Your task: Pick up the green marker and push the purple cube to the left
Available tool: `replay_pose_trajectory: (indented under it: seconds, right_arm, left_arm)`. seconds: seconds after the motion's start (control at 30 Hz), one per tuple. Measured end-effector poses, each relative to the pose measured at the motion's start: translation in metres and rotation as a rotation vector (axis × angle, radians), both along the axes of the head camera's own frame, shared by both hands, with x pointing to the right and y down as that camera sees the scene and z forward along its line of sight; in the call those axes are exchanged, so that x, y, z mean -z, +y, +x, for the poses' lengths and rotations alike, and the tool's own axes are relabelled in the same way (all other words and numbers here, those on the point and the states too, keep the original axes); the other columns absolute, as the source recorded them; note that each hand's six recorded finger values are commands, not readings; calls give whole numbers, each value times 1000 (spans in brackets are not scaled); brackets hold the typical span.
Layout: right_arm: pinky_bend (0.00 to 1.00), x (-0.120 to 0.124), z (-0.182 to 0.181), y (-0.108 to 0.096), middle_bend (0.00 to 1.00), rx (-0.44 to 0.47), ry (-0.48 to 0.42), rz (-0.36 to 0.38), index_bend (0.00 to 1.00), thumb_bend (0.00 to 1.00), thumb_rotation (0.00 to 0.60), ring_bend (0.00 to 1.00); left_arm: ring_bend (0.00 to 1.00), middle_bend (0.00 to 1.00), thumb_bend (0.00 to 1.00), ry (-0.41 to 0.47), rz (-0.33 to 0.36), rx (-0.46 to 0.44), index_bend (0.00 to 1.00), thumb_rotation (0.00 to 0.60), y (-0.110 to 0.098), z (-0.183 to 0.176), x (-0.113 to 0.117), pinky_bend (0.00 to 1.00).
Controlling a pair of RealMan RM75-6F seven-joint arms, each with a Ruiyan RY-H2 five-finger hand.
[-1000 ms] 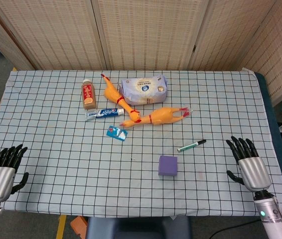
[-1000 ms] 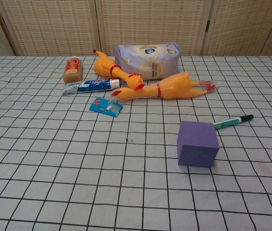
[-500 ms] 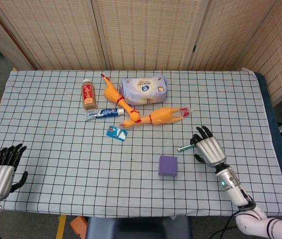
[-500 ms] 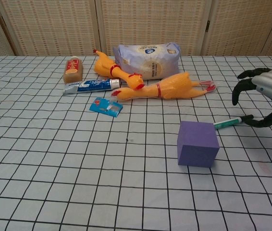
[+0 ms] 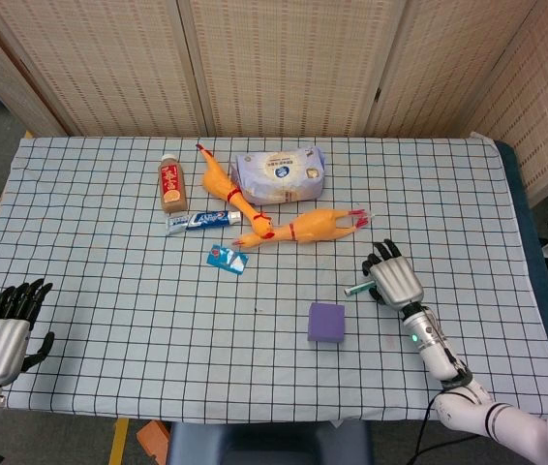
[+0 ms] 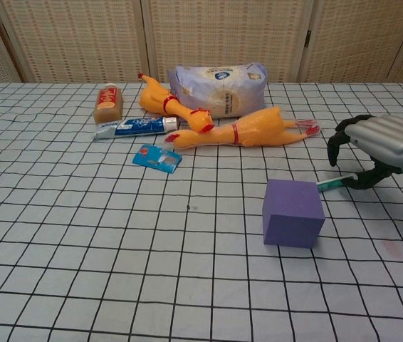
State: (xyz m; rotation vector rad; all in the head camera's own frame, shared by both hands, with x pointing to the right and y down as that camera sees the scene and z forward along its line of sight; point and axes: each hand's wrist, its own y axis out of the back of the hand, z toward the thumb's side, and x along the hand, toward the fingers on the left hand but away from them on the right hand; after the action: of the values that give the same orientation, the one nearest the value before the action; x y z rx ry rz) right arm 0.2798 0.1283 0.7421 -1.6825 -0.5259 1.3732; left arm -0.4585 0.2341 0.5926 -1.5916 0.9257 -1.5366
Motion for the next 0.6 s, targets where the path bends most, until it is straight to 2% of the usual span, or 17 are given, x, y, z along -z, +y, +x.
replay_pose_trajectory:
  seconds: [0.6]
  right_arm:
    - [106, -15, -4, 8, 355, 26, 51, -32, 481, 238, 600, 107]
  left_arm:
    - [0, 0, 443, 3, -9, 5, 0, 600, -3, -2, -2, 47]
